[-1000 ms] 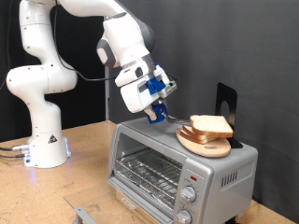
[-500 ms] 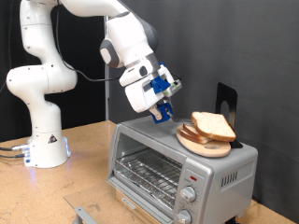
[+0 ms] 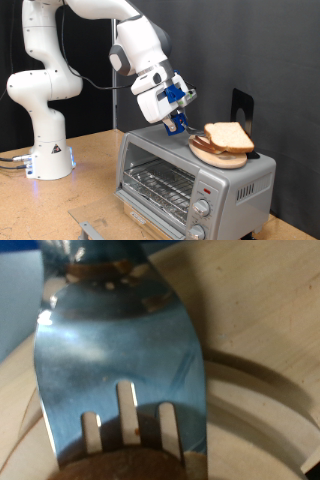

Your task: Make a piece of toast with the oven

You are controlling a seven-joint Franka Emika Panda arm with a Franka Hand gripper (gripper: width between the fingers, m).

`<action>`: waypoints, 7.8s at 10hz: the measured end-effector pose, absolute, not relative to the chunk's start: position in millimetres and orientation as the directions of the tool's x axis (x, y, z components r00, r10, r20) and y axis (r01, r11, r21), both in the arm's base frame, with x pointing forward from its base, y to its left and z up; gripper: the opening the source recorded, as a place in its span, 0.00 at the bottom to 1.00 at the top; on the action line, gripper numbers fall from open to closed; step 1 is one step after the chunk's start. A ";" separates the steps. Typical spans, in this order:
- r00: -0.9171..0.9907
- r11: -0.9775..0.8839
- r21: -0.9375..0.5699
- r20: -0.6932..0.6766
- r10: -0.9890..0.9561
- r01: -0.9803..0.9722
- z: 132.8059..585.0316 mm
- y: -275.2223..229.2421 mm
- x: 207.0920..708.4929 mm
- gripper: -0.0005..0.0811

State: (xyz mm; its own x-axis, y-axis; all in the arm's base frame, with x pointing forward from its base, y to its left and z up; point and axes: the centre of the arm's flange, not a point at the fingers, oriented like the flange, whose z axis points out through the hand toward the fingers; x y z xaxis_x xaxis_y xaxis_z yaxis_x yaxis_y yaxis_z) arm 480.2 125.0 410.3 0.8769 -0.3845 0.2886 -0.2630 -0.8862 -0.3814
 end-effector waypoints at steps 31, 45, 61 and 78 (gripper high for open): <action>0.924 -0.877 -0.302 -0.039 -0.380 -0.374 426.7 149.2 462.9 0.61; 0.907 -0.859 -0.311 -0.018 -0.421 -0.406 425.6 131.7 473.0 0.61; 0.892 -0.849 -0.299 -0.022 -0.451 -0.436 420.2 121.0 509.6 0.61; 0.889 -0.850 -0.418 0.177 -0.422 -0.320 405.8 118.6 514.0 0.61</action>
State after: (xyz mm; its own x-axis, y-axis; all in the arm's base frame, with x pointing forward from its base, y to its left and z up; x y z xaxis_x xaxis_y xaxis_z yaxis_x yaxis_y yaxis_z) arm 514.0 118.6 405.8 0.8891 -0.4220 0.1774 -0.3201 -0.8502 -0.4181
